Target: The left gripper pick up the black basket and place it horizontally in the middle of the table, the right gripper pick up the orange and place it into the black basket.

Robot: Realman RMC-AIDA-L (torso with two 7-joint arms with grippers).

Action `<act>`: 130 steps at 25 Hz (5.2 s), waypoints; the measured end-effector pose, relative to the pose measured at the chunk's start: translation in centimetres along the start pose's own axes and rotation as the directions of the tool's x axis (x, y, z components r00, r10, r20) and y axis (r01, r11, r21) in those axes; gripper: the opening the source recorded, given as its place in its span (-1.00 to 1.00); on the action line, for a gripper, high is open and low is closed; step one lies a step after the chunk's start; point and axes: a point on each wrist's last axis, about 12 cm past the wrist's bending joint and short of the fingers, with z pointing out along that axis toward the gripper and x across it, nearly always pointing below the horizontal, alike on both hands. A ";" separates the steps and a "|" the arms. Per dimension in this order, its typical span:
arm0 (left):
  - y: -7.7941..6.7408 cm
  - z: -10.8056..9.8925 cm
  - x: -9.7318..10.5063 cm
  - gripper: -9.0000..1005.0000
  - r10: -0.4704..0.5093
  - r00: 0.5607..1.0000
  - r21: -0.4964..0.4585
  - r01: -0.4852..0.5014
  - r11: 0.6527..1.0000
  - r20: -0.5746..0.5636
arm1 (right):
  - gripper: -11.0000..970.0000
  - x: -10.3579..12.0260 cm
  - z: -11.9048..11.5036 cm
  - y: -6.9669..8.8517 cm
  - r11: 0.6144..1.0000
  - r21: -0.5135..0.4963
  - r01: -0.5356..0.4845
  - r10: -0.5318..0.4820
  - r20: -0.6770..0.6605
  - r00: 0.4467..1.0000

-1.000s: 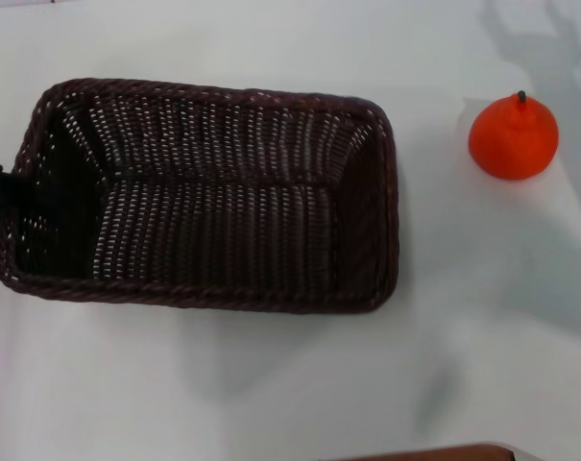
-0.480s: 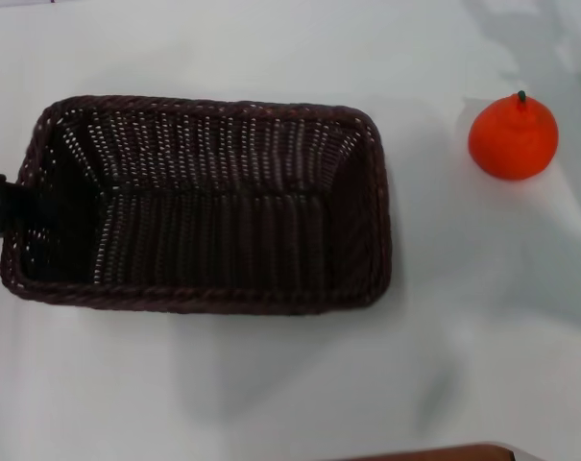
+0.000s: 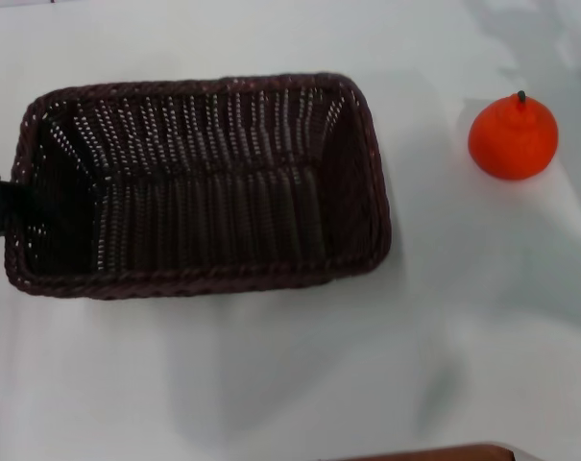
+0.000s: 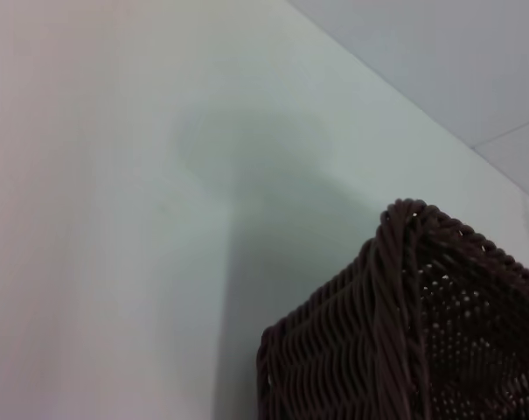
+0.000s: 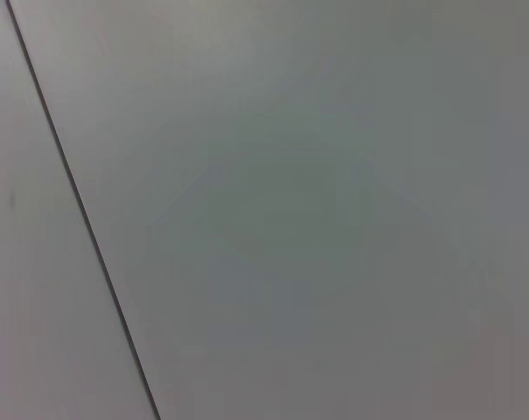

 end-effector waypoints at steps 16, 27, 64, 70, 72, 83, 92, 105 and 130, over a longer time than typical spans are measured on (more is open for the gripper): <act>-1.3 1.0 2.1 -0.61 -0.002 0.996 -0.024 0.004 1.000 0.088 | 0.82 0.0 -0.3 0.1 1.000 0.000 -0.022 0.022 -0.002 1.000; -2.1 1.3 2.7 -0.59 0.018 0.998 -0.023 -0.016 1.000 0.061 | 0.80 0.2 -0.1 0.1 1.000 0.004 -0.016 0.016 -0.007 1.000; 3.0 -5.3 -3.7 0.25 0.098 0.923 0.067 -0.132 0.989 0.373 | 0.72 -3.1 -7.9 -1.4 0.975 0.221 -0.004 -0.062 0.292 0.955; 3.1 -4.7 -3.9 0.25 0.097 0.924 0.084 -0.137 0.987 0.370 | 0.71 -3.6 -8.8 -0.7 0.987 0.161 -0.008 -0.044 0.316 0.948; 3.1 -4.5 -3.9 0.25 0.092 0.925 0.094 -0.136 0.986 0.369 | 0.70 -3.8 -8.8 -0.5 0.989 0.147 -0.006 -0.043 0.330 0.943; 2.6 -3.4 -4.0 0.24 0.086 0.933 0.137 -0.142 0.980 0.350 | 0.34 -4.2 -7.1 -0.7 0.989 0.145 0.002 -0.055 0.358 0.932; 2.7 -3.0 -3.7 0.24 0.053 0.934 0.182 -0.124 0.975 0.352 | 0.31 -4.8 -6.7 -0.6 0.989 0.146 0.019 -0.077 0.403 0.912; 2.8 -2.2 -3.6 0.24 0.025 0.943 0.212 -0.100 0.972 0.331 | -0.62 -4.7 -6.9 -0.7 0.987 0.160 0.015 -0.079 0.404 0.911; 3.1 -1.3 -3.1 0.23 -0.011 0.942 0.279 -0.088 0.956 0.336 | -0.86 1.3 -2.7 -8.9 0.793 0.608 -0.021 -0.104 0.170 0.980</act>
